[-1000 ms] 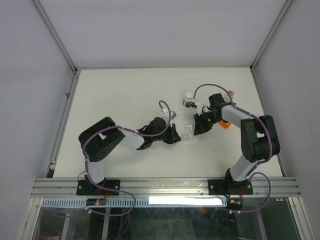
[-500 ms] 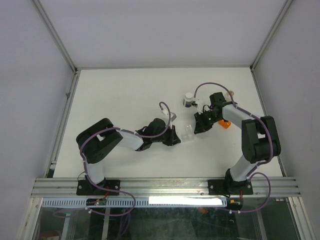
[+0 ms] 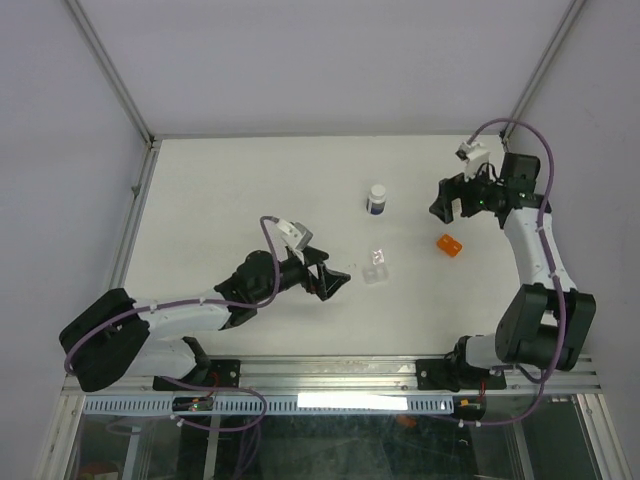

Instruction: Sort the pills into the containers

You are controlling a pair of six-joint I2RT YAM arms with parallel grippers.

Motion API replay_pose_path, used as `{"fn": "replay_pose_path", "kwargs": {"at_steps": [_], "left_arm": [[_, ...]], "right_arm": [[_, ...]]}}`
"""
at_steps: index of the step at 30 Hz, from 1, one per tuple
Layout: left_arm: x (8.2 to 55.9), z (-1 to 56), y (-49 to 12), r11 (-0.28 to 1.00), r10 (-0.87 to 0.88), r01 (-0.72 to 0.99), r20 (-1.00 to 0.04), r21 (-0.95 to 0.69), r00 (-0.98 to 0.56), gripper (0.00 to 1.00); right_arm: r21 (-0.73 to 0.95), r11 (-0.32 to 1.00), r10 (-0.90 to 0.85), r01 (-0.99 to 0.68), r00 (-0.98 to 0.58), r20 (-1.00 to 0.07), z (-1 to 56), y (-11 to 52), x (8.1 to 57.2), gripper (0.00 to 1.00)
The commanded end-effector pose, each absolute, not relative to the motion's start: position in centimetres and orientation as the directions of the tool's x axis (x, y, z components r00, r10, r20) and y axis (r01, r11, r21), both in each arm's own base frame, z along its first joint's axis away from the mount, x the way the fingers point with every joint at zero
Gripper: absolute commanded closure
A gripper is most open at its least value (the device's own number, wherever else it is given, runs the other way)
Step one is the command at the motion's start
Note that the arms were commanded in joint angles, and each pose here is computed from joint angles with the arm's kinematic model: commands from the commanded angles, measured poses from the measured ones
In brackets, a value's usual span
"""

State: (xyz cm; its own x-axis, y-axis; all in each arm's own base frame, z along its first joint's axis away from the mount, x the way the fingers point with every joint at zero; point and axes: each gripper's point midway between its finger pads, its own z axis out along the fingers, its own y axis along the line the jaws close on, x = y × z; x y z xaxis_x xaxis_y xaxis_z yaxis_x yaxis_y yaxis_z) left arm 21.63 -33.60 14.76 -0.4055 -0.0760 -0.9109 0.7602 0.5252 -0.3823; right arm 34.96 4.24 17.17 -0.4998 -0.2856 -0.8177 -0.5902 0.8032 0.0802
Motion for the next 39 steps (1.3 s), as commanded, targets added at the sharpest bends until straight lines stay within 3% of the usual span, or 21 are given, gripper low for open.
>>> {"fn": "replay_pose_path", "kwargs": {"at_steps": [1, 11, 17, 22, 35, 39], "left_arm": [[21.3, 19.8, -31.8, 0.485, -0.210, 0.830, -0.958, -0.276, -0.196, 0.01], [20.0, 20.2, -30.2, 0.480, -0.205, 0.839, -0.962, -0.257, -0.178, 0.01], [19.9, 20.0, -29.5, 0.497, -0.208, 0.829, -0.963, -0.256, -0.173, 0.01], [19.8, 19.7, -29.5, 0.495, -0.199, 0.829, -0.963, -0.260, -0.183, 0.01], [19.7, 19.4, -29.4, 0.497, -0.192, 0.827, -0.963, -0.261, -0.189, 0.01], [19.7, 19.3, -29.5, 0.495, -0.188, 0.828, -0.963, -0.263, -0.193, 0.01]], "right_arm": [[0.033, 0.887, -0.225, -0.460, -0.495, -0.839, 20.7, -0.6, 40.6, 0.02], [-0.020, 0.928, -0.286, -0.372, -0.676, -0.680, 17.7, -5.3, 46.5, 0.06], [-0.026, 0.924, -0.321, -0.380, -0.740, -0.591, 15.1, -4.4, 47.4, 0.17], [-0.027, 0.934, -0.314, -0.356, -0.783, -0.537, 13.6, -4.3, 48.2, 0.34], [-0.037, 0.940, -0.313, -0.340, -0.812, -0.492, 12.0, -4.6, 47.9, 0.48], [-0.039, 0.938, -0.320, -0.345, -0.813, -0.487, 11.9, -4.6, 47.6, 0.60]]}}
